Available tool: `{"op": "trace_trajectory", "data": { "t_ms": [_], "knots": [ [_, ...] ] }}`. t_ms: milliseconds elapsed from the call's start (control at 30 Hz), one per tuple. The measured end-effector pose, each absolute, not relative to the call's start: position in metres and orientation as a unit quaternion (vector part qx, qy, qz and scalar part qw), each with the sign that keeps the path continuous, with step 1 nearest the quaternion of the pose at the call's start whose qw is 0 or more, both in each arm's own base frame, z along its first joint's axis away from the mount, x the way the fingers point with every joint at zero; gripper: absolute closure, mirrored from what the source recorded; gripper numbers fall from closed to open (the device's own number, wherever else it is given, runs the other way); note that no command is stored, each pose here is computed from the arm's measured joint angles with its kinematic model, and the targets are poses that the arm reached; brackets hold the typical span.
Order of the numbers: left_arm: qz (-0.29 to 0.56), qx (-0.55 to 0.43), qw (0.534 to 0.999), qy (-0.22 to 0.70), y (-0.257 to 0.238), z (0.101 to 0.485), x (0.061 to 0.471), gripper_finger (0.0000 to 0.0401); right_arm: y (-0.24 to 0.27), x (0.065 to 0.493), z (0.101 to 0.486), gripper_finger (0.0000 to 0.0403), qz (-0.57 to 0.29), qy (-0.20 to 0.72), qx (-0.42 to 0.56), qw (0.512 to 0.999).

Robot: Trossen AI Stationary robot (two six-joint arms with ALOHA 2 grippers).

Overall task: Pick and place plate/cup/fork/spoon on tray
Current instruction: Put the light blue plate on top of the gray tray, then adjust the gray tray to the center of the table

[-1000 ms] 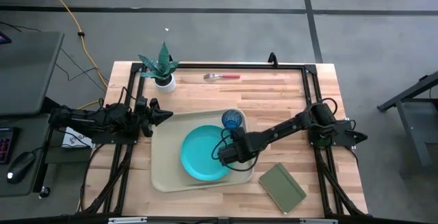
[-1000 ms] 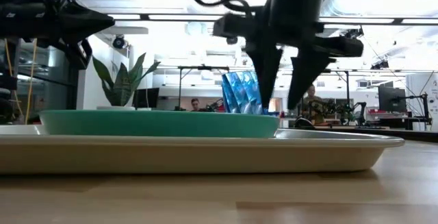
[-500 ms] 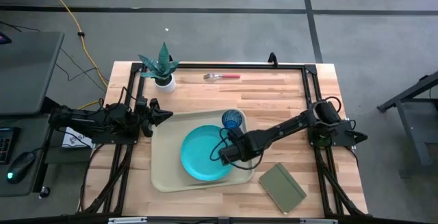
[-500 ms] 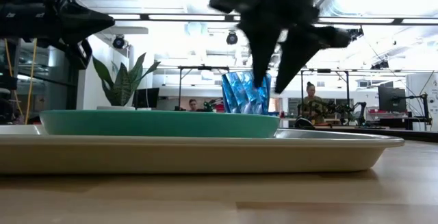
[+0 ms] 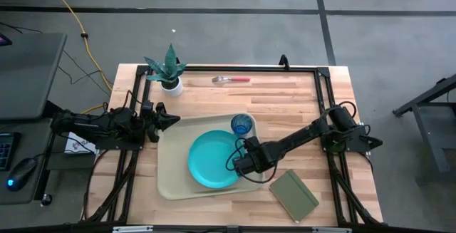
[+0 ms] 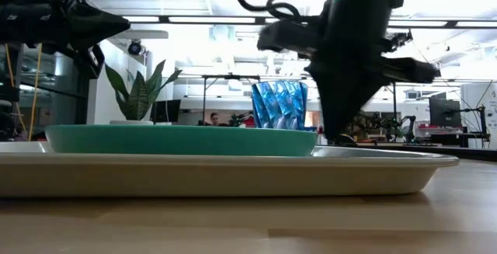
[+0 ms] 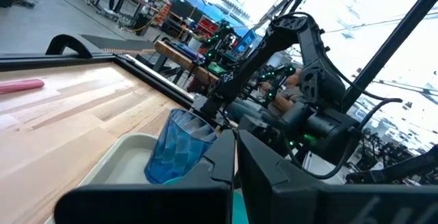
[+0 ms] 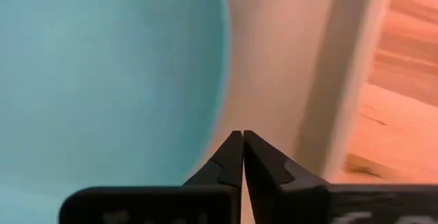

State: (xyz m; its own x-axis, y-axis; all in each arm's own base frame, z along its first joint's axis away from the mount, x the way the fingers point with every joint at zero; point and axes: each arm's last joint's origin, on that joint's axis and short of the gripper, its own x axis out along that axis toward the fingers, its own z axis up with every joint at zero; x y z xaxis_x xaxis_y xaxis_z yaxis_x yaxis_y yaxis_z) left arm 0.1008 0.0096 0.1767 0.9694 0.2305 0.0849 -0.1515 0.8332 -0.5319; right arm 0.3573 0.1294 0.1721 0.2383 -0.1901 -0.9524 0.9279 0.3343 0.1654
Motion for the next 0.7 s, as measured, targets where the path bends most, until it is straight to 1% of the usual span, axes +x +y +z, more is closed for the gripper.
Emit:
{"op": "trace_trajectory", "data": {
  "t_ms": [200, 700],
  "knots": [
    [0.1, -0.271, 0.955, -0.073, 0.01, 0.177, 0.101, 0.04, 0.123, 0.363, 0.172, 0.0401, -0.413, 0.447, 0.406, 0.681],
    [0.1, -0.271, 0.955, -0.073, 0.01, 0.177, 0.101, 0.04, 0.11, 0.39, 0.178, 0.0402, -0.344, 0.389, 0.45, 0.726]
  ]
}}
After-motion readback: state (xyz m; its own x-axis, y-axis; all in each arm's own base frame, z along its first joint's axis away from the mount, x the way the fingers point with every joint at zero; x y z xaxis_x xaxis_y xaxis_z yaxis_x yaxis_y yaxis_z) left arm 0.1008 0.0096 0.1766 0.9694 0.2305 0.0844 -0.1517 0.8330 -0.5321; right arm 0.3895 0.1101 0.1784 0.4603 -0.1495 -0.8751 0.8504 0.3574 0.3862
